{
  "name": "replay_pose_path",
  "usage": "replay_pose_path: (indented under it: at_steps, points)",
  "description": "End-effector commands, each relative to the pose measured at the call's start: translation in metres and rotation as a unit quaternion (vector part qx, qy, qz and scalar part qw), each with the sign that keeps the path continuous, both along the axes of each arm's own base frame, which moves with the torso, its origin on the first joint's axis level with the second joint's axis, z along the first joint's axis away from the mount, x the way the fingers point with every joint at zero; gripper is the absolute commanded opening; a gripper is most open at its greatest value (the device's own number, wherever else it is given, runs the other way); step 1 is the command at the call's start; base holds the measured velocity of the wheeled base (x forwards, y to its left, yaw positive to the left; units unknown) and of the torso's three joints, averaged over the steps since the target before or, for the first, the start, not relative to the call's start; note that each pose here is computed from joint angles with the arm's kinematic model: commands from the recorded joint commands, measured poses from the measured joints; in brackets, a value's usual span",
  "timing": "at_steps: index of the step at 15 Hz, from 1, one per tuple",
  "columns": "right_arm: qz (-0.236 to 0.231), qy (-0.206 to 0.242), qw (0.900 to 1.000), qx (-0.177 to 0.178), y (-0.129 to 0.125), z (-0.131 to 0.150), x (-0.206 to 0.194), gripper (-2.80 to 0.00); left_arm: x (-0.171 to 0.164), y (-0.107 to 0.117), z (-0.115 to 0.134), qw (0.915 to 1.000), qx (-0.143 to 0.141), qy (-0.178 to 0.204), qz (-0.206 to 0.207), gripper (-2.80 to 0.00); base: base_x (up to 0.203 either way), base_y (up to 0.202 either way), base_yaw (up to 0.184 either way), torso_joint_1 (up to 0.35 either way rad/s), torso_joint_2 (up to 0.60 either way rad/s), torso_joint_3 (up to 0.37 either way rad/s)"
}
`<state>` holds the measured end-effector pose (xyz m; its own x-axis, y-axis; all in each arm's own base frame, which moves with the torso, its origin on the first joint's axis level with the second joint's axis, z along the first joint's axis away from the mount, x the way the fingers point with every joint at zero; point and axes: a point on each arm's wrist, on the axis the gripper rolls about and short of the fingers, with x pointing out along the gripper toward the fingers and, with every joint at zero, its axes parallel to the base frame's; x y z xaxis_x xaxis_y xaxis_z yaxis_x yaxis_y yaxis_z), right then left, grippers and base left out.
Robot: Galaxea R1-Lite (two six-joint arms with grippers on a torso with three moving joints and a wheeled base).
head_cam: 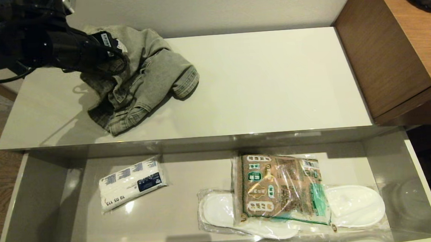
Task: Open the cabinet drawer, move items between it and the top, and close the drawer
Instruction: Place the shorts on the table
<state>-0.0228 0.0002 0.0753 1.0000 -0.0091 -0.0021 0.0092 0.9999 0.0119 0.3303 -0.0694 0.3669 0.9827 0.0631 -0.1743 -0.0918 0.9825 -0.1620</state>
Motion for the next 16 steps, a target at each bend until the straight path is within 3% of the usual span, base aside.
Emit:
replay_pose_path:
  at_steps: [1, 4, 8, 10, 11, 13, 16]
  points:
    - [0.000, 0.000, 1.000, 0.000, 0.000, -0.001, 0.000, -2.80, -0.045, 0.009, 0.032, 0.9993, -0.009, -0.036, -0.002, 0.00, 0.000, 0.000, 0.000, 0.000, 0.00, 0.000]
    - [0.000, 0.000, 1.000, 0.000, 0.000, -0.001, 0.000, -2.80, -0.085, 0.014, 0.040, 0.9993, -0.009, -0.034, -0.011, 0.00, 0.000, 0.000, 0.000, 0.000, 0.00, 0.000]
    - [0.000, 0.000, 1.000, 0.000, 0.000, -0.001, 0.000, -2.80, -0.090, 0.013, 0.039, 0.9994, -0.007, -0.029, -0.015, 0.00, 0.000, 0.000, 0.000, 0.000, 0.00, 0.000]
    - [0.000, 0.000, 1.000, 0.000, 0.000, -0.001, 0.000, -2.80, -0.105, 0.012, 0.033, 0.9997, -0.001, -0.004, -0.026, 0.00, 0.000, 0.000, 0.000, 0.000, 0.00, 0.000]
    - [0.000, 0.000, 1.000, 0.000, 0.000, -0.001, 0.000, -2.80, -0.128, 0.016, 0.036, 0.9995, 0.000, -0.003, -0.033, -2.80, 0.000, 0.000, 0.000, 0.000, 0.00, 0.000]
    - [0.000, 0.000, 1.000, 0.000, 0.000, -0.001, 0.000, -2.80, -0.195, 0.035, 0.030, 0.9993, 0.007, 0.006, -0.035, -2.80, 0.000, 0.000, 0.000, 0.000, 0.00, 0.000]
    - [0.000, 0.000, 1.000, 0.000, 0.000, -0.001, 0.000, -2.80, -0.237, 0.051, -0.007, 0.9967, 0.033, 0.071, -0.023, -2.80, 0.000, 0.000, 0.000, 0.000, 0.00, 0.000]
